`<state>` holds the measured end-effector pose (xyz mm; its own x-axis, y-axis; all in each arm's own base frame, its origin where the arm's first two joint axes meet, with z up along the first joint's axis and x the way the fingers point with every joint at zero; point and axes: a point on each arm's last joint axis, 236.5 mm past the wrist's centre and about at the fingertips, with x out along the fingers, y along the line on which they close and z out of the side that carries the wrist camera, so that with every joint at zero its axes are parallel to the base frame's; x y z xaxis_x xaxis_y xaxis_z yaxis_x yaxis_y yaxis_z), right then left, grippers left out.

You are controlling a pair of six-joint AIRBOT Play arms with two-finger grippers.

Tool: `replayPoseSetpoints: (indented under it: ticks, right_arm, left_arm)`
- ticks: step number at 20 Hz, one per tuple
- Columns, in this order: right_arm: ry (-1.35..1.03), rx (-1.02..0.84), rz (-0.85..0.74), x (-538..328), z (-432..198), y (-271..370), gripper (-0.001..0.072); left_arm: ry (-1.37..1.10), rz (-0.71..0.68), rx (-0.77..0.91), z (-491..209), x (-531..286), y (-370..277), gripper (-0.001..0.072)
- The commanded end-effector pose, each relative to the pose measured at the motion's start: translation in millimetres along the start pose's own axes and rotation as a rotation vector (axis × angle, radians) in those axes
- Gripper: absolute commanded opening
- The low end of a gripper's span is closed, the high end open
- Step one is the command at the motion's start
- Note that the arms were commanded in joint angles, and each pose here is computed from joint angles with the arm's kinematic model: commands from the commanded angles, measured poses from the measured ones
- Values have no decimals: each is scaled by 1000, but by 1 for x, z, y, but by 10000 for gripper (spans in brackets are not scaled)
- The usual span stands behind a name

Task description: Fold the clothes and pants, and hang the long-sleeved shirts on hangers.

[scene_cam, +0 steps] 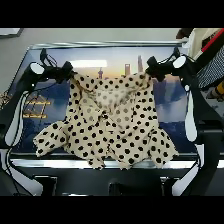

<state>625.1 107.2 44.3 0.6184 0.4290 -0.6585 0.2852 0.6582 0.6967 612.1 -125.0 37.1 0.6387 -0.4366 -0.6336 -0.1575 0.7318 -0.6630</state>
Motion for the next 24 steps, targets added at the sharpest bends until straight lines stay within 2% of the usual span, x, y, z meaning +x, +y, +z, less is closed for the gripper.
replayPoseSetpoints:
  ticks: [1, 2, 3, 4, 5, 7, 9, 13, 16, 19, 24]
  right_arm:
    - [13, -44, -28, 10, -5, -11, 279]
    - [19, -63, -30, -1, -3, -9, 344]
    - [25, -86, -33, -17, 1, -8, 408]
    - [31, -128, -38, -39, 6, -7, 461]
    - [39, -189, -48, -66, 10, -7, 503]
    - [51, -295, -124, -124, 16, -20, 504]
    - [85, -391, -271, -188, 16, -51, 604]
    - [128, -261, -302, -254, -21, -97, 602]
    - [279, -122, -267, -249, -126, -133, 602]
    - [432, 1, -225, -242, -241, -152, 602]
    - [556, 91, -195, -232, -356, -157, 602]
  left_arm:
    - [11, 3, -17, -6, 17, 7, 254]
    - [-1, -12, -25, 2, 8, 3, 440]
    - [-17, -26, -27, 14, -6, -3, 568]
    - [-34, -34, -21, 25, -23, -7, 616]
    - [-50, -42, -15, 38, -45, -12, 616]
    - [-72, -43, -7, 57, -95, -15, 616]
    - [-51, 5, 42, 57, -145, -9, 616]
    - [42, 241, 128, 16, -217, 31, 616]
    - [85, 263, 98, -46, -237, 50, 616]
    - [130, 211, -12, -127, -241, 67, 615]
    - [201, 165, -203, -239, -249, 92, 616]
